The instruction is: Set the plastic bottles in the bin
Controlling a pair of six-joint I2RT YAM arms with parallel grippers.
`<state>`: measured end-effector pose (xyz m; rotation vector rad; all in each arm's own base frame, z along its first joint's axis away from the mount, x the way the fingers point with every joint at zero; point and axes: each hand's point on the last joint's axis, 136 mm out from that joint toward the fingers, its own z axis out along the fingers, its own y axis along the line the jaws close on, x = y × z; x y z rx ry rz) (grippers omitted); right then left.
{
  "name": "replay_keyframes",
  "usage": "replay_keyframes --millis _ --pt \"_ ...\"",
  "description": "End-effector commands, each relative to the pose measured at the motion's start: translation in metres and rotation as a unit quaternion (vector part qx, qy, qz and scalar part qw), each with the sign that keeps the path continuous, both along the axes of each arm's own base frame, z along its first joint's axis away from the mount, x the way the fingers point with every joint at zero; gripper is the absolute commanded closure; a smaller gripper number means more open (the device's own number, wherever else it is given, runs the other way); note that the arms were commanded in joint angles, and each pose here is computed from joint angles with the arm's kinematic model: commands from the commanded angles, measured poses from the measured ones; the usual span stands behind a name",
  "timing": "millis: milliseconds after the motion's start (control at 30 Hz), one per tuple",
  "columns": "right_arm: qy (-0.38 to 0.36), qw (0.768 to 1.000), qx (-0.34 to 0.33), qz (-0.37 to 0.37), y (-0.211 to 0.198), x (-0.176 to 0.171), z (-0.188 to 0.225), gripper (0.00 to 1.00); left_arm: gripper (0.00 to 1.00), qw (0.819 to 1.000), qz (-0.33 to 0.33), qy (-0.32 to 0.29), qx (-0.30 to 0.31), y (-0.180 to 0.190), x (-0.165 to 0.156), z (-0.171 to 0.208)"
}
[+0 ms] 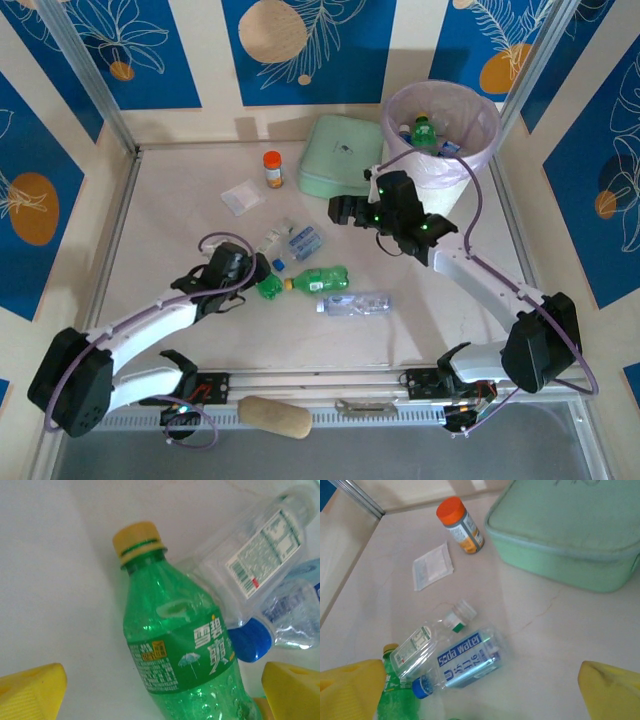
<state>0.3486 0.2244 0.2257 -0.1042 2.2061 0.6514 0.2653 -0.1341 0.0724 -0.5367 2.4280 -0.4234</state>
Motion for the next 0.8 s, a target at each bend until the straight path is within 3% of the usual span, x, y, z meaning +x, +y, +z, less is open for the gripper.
replay_keyframes --millis 0,233,533,767 --pt "-0.016 0.998 0.056 -0.02 0.009 0.0 0.011 0.01 0.0 1.0 0.011 -0.001 -0.026 -0.016 0.005 0.008" --pt "0.013 0.998 0.052 -0.01 0.025 -0.001 -0.01 0.01 0.0 0.999 0.035 0.011 -0.029 -0.025 0.0 -0.001" --pt "0.009 0.999 0.046 -0.013 0.023 -0.002 -0.007 0.01 0.0 0.999 0.039 0.026 -0.019 -0.035 0.0 -0.014" --pt "0.011 0.999 0.042 -0.019 0.021 -0.002 -0.009 0.01 0.0 0.997 0.055 0.033 0.032 -0.016 -0.005 -0.016"
